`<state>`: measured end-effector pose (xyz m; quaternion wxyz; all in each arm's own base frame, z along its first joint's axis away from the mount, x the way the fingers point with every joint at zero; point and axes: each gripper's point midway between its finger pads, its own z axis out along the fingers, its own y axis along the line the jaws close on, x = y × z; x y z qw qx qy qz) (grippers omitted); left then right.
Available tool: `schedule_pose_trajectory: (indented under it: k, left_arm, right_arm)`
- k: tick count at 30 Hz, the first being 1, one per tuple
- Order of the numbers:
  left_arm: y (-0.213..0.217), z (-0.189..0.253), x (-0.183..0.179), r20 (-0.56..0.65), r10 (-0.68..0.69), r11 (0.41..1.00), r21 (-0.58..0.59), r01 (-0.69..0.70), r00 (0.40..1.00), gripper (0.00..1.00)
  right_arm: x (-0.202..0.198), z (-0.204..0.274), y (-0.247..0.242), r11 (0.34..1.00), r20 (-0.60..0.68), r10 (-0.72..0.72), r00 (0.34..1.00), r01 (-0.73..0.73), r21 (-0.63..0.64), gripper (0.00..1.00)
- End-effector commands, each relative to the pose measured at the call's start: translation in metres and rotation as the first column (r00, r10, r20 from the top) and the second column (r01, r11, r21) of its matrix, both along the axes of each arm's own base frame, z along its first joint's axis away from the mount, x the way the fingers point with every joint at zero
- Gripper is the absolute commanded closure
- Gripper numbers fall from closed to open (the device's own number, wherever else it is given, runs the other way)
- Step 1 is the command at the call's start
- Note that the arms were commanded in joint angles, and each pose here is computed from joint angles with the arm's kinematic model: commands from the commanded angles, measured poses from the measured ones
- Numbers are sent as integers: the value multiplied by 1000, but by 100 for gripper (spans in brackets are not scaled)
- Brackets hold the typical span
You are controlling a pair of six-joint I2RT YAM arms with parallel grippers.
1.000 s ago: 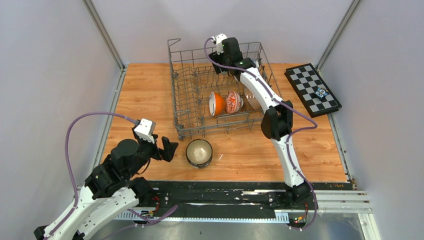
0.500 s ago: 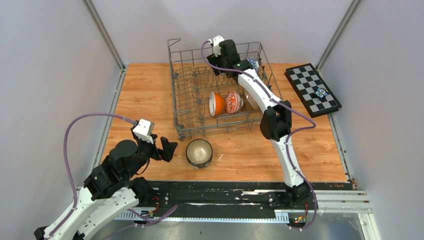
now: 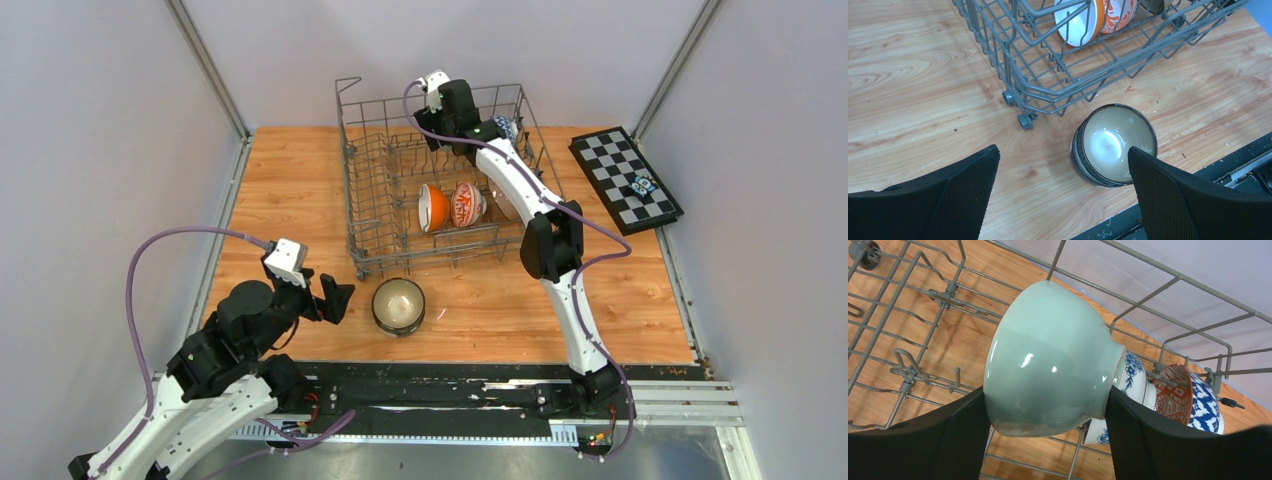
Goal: Load the bowls into the dish rack
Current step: Place the bowl in the dish rack.
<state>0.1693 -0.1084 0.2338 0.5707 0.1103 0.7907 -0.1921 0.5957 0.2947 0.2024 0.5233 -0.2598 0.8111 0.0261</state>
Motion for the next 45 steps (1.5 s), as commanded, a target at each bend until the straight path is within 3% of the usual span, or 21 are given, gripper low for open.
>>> schedule_pose_trajectory:
  k: [1,7,14,29,39,45]
  left_arm:
    - [2,-1,2,16,12,1000,3,-12,1000,0]
    - [2,0,2,16,11,1000,2,-11,1000,0]
    - [2,0,2,20,10,1000,-1,-10,1000,0]
    - [5,2,1,30,19,1000,-11,-18,999,0]
    - [5,2,1,30,20,1000,-12,-20,999,0]
    - [5,2,1,27,22,1000,-9,-22,999,0]
  right_arm:
    - [-20,-47,12,1000,-144,0,990,2,8,42]
    - [-24,-55,17,1000,-158,3,987,-3,1,26]
    - [-31,-59,24,1000,-168,14,986,-14,4,19]
    - [-23,-46,10,994,-124,-110,986,112,8,18]
    - [-18,-31,20,995,-86,-82,993,87,54,13]
    - [-6,-34,20,994,-35,-106,994,107,13,8]
